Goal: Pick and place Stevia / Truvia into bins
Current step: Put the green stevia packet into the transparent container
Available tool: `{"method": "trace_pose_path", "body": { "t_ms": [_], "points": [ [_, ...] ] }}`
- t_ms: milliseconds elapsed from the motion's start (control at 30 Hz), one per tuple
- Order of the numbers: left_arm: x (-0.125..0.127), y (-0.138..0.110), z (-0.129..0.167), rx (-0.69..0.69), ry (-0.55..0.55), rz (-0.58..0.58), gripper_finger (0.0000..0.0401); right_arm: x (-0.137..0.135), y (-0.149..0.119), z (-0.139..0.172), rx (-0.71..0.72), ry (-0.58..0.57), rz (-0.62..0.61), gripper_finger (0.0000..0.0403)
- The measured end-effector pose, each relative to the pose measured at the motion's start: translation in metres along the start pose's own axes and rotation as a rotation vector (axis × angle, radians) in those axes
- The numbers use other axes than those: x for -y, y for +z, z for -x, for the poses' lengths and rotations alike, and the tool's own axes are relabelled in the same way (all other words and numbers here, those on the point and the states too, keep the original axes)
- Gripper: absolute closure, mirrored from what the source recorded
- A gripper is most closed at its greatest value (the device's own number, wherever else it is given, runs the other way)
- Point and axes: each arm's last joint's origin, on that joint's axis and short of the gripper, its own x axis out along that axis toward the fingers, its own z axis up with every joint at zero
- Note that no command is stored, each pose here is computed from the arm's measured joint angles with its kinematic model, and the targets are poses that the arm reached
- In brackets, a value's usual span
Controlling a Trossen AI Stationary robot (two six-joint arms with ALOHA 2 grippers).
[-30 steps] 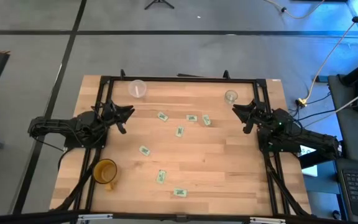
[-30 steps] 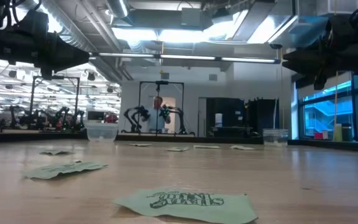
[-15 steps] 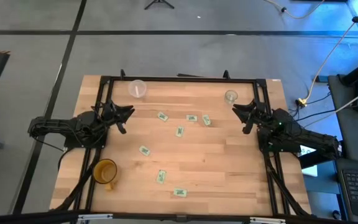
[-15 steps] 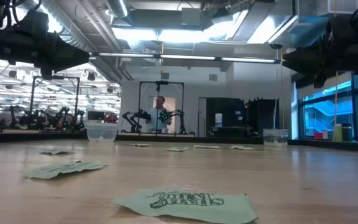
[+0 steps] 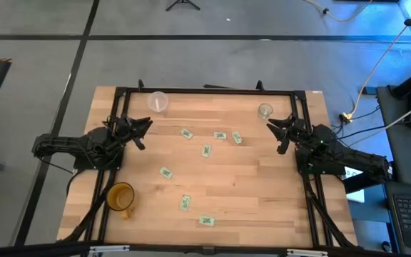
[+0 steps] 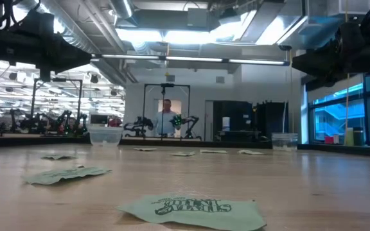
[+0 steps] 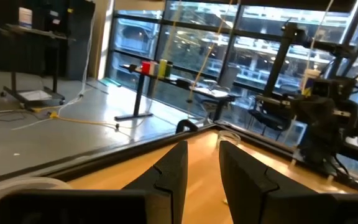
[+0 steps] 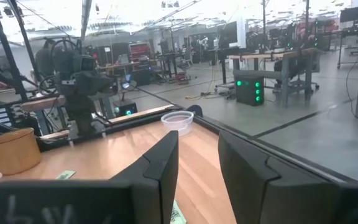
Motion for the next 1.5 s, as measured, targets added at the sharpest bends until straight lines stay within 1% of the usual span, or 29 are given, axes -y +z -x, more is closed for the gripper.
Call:
{"method": "trace_pose_path", "body": {
  "t_ms": [100, 133, 167, 200, 267, 300, 367, 500, 633, 767, 867, 967, 1033, 1100, 1200, 1267, 1400, 1500],
  "points": [
    [0.000, 0.000, 0.000, 0.002, 0.008, 0.001, 0.0313, 0.000, 0.000, 0.000, 0.000, -0.001, 0.041, 0.0285],
    [0.000, 0.001, 0.000, 0.009, 0.006, 0.015, 0.0313, 0.000, 0.000, 0.000, 0.000, -0.002, 0.046, 0.0285],
    [0.000, 0.003, 0.000, 0.024, -0.003, 0.057, 0.0313, 0.000, 0.000, 0.000, 0.000, -0.002, 0.047, 0.0285],
    [0.002, 0.005, 0.000, 0.035, -0.028, 0.105, 0.0313, 0.000, 0.000, 0.000, 0.000, -0.003, 0.042, 0.0285],
    [0.005, 0.010, -0.001, 0.015, -0.092, 0.144, 0.0313, 0.000, 0.000, 0.000, 0.001, -0.006, 0.040, 0.0285],
    [0.007, 0.011, -0.002, -0.003, -0.110, 0.147, 0.0313, 0.001, 0.000, 0.000, 0.001, -0.011, 0.043, 0.0285],
    [0.010, 0.014, -0.005, -0.043, -0.101, 0.116, 0.0313, 0.002, 0.000, 0.000, 0.004, -0.041, 0.038, 0.0285],
    [0.023, 0.028, -0.021, -0.128, -0.101, -0.054, 0.0313, 0.003, 0.000, 0.000, 0.010, -0.086, 0.010, 0.0285],
    [0.039, 0.042, -0.049, -0.278, -0.086, -0.231, 0.0313, 0.004, 0.000, 0.000, 0.013, -0.113, 0.010, 0.0285],
    [0.048, 0.053, -0.087, -0.444, -0.057, -0.295, 0.0317, 0.004, 0.001, 0.000, 0.015, -0.124, -0.005, 0.0285],
    [0.045, 0.054, -0.115, -0.592, -0.043, -0.325, 0.0324, 0.004, 0.001, 0.000, 0.016, -0.124, -0.016, 0.0285],
    [0.036, 0.040, -0.134, -0.795, -0.057, -0.443, 0.0328, 0.004, 0.001, 0.000, 0.016, -0.124, -0.020, 0.0285],
    [0.033, 0.027, -0.143, -0.895, -0.116, -0.576, 0.0328, 0.004, 0.001, 0.000, 0.017, -0.124, -0.040, 0.0285],
    [0.032, 0.012, -0.148, -0.965, -0.184, -0.713, 0.0328, 0.004, 0.001, 0.000, 0.017, -0.123, -0.047, 0.0285],
    [0.031, -0.008, -0.155, -1.018, -0.236, -0.893, 0.0328, 0.004, 0.001, 0.000, 0.017, -0.123, -0.049, 0.0285],
    [0.031, -0.018, -0.161, -1.032, -0.263, -0.972, 0.0328, 0.004, 0.001, 0.000, 0.017, -0.123, -0.050, 0.0285],
    [0.030, -0.036, -0.171, -1.028, -0.347, -1.085, 0.0328, 0.004, 0.001, 0.000, 0.018, -0.123, -0.060, 0.0285],
    [0.029, -0.044, -0.174, -1.037, -0.380, -1.129, 0.0328, 0.004, 0.000, 0.000, 0.020, -0.123, -0.099, 0.0285]
  ]
}}
